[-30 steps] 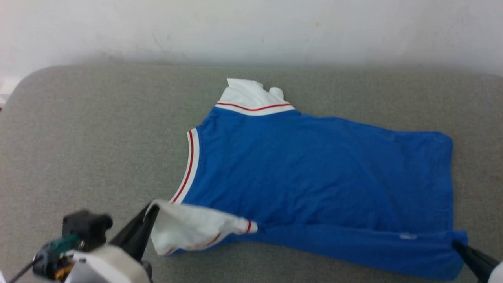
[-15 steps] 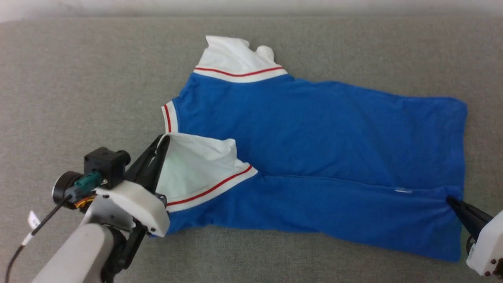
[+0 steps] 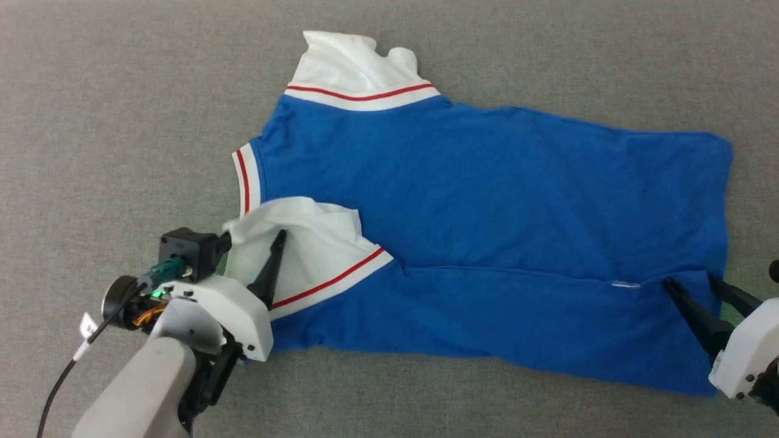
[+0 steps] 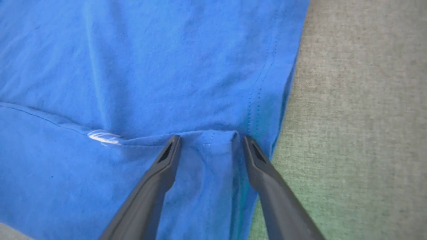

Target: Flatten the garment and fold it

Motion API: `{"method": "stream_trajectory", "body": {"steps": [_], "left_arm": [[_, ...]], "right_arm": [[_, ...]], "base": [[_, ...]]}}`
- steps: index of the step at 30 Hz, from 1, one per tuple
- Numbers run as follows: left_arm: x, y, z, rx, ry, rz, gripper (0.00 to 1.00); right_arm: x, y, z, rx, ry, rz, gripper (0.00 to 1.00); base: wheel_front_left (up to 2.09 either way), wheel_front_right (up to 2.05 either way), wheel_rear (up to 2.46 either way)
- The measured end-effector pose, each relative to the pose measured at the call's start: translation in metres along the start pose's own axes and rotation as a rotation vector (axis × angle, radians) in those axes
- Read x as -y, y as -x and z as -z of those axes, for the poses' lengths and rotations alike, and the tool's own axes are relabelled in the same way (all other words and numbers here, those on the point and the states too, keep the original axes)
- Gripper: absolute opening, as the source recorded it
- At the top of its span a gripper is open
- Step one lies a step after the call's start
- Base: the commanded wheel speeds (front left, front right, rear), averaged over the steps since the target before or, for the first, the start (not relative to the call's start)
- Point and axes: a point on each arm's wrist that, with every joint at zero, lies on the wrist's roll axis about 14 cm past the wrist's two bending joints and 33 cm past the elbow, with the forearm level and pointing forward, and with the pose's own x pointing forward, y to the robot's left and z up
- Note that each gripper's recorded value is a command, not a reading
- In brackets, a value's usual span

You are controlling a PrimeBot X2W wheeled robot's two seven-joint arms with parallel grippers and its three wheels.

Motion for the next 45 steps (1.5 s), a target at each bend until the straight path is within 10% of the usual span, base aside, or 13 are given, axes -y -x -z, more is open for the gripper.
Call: {"method": "stream_trajectory", "body": {"steps": [15, 28, 45], "left_arm": [[-0.021, 0.092, -0.064, 0.43, 0.085, -0.214, 1.0], [-0.01, 0.156, -0.042, 0.477, 0.114, -0.345, 1.0], [-0.008, 0.099, 0.014, -0.006, -0.02, -0.179, 1.0]], "right_arm": [[-0.001, 0.071, -0.055, 0.421, 0.026, 0.12, 1.0], [-0.035, 0.099, -0.035, 0.518, 0.02, 0.137, 1.0], [-0.029, 0.086, -0.02, 0.448, 0.02, 0.154, 1.0]], "base": [[0.0, 0.0, 0.0], [0.0, 0.0, 0.0], [0.0, 0.0, 0.0]]}}
